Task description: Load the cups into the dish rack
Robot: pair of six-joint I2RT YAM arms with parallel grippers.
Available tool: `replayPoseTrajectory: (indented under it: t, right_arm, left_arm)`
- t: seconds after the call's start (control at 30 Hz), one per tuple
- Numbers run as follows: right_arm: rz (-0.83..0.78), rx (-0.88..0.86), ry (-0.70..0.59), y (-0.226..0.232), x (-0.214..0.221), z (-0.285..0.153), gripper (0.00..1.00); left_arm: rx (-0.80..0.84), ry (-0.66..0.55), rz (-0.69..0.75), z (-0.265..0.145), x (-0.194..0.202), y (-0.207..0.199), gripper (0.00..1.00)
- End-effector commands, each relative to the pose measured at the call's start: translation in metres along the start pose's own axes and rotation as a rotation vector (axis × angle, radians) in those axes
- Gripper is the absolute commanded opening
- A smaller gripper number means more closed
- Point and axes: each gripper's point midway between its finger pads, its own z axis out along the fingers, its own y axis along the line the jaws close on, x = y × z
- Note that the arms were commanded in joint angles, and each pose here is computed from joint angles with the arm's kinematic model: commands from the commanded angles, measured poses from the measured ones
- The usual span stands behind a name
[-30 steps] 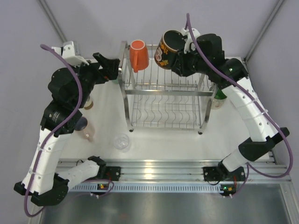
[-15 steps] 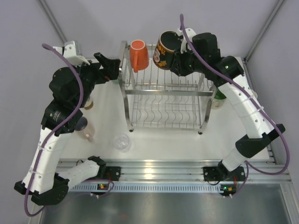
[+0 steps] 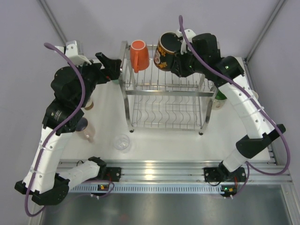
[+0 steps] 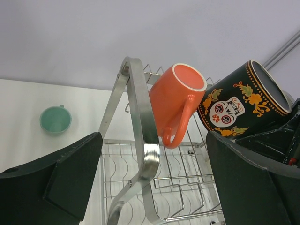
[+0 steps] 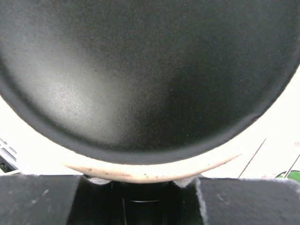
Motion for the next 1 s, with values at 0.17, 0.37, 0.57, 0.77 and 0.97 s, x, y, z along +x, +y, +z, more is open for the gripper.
replayPoseTrajectory:
  t: [0.17, 0.37, 0.57, 0.77, 0.97]
  right_arm:
    - [-0.027, -0.029, -0.259, 0.014, -0.071, -0.021, 0.18]
    - [-0.015, -0.042, -0.265, 0.017, -0.072, -0.021, 0.26]
    - [-0.01, -0.027, -0.263, 0.015, -0.071, -0.019, 0.29]
    - [-0.017, -0.031, -0.275, 0.015, -0.074, -0.028, 0.33]
    - [-0.034, -0.033, -0.309, 0.016, -0.079, -0.049, 0.38]
  left_arm:
    - [-0.003, -0.046, 0.018, -0.004, -0.014, 0.0, 0.98]
    - [0.002, -0.039, 0.02, -0.004, -0.012, 0.0, 0.98]
    - [0.005, -0.041, 0.021, -0.004, -0.013, -0.001, 0.98]
    - [0.006, -0.033, 0.023, -0.002, -0.01, -0.001, 0.98]
    - [0.006, -0.018, 0.035, 0.002, -0.005, -0.001, 0.98]
